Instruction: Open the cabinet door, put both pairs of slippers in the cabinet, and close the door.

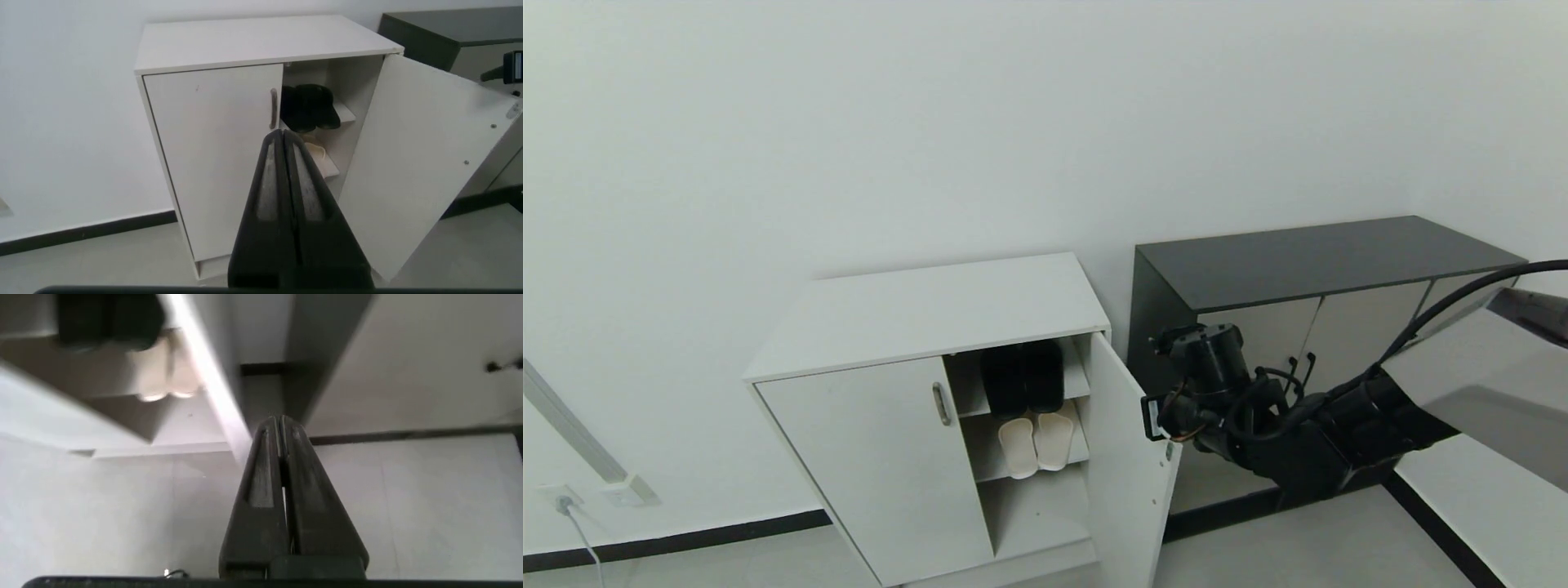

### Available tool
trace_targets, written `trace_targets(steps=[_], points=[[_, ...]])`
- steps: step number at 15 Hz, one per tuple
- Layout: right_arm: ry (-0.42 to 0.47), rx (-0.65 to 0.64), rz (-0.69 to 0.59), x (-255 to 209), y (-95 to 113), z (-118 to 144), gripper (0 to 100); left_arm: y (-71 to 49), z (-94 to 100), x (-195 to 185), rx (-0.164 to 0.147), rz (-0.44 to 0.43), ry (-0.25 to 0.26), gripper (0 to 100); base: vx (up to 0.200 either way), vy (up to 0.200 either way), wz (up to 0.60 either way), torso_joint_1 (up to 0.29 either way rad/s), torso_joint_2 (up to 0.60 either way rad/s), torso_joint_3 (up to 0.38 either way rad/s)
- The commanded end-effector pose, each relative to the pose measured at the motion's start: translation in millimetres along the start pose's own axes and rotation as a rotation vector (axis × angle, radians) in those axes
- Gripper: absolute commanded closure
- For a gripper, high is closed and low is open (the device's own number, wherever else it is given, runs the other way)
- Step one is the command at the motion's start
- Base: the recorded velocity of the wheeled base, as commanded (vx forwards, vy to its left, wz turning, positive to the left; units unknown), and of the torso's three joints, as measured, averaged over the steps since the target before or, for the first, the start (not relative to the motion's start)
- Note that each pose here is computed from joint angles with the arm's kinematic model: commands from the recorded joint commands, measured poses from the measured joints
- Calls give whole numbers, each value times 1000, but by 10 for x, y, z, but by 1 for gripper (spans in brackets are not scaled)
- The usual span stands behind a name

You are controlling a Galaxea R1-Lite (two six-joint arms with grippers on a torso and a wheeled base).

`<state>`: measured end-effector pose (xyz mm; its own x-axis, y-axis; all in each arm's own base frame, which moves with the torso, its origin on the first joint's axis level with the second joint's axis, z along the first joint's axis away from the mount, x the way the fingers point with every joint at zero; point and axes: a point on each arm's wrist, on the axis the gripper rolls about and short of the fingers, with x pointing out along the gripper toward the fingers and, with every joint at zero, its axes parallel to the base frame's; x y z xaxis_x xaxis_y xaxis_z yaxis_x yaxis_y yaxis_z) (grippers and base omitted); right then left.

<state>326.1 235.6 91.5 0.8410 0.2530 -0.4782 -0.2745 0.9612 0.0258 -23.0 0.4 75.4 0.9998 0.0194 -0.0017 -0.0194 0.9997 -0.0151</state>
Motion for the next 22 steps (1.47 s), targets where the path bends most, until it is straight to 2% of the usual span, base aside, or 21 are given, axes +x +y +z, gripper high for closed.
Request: trace_targets(steps=[1, 5, 7, 10, 13, 16, 20, 22], points=[[-5, -6, 15, -93, 44, 8, 100, 0, 0, 1, 0, 1, 1, 100, 0, 0, 0, 0, 0, 0], [40, -22, 2, 142, 52, -232, 100, 0, 0, 1, -2, 2, 1, 100, 0, 0, 0, 0, 0, 0], [61, -55, 36, 163, 229, -379, 100, 0, 0, 1, -2, 1, 1, 100, 0, 0, 0, 0, 0, 0], [50, -85, 99, 54, 480, -398, 100, 0, 0, 1, 0, 1, 1, 100, 0, 0, 0, 0, 0, 0], [25, -96, 142, -104, 624, -353, 100, 0, 0, 1, 0, 1, 1, 100, 0, 0, 0, 0, 0, 0], [-39, -146, 173, -299, 628, -269, 100, 0, 0, 1, 0, 1, 1, 100, 0, 0, 0, 0, 0, 0], [-78, -154, 184, -439, 573, -216, 100, 0, 0, 1, 0, 1, 1, 100, 0, 0, 0, 0, 0, 0], [-89, -152, 199, -484, 554, -210, 100, 0, 0, 1, 0, 1, 1, 100, 0, 0, 600, 5, 0, 5]])
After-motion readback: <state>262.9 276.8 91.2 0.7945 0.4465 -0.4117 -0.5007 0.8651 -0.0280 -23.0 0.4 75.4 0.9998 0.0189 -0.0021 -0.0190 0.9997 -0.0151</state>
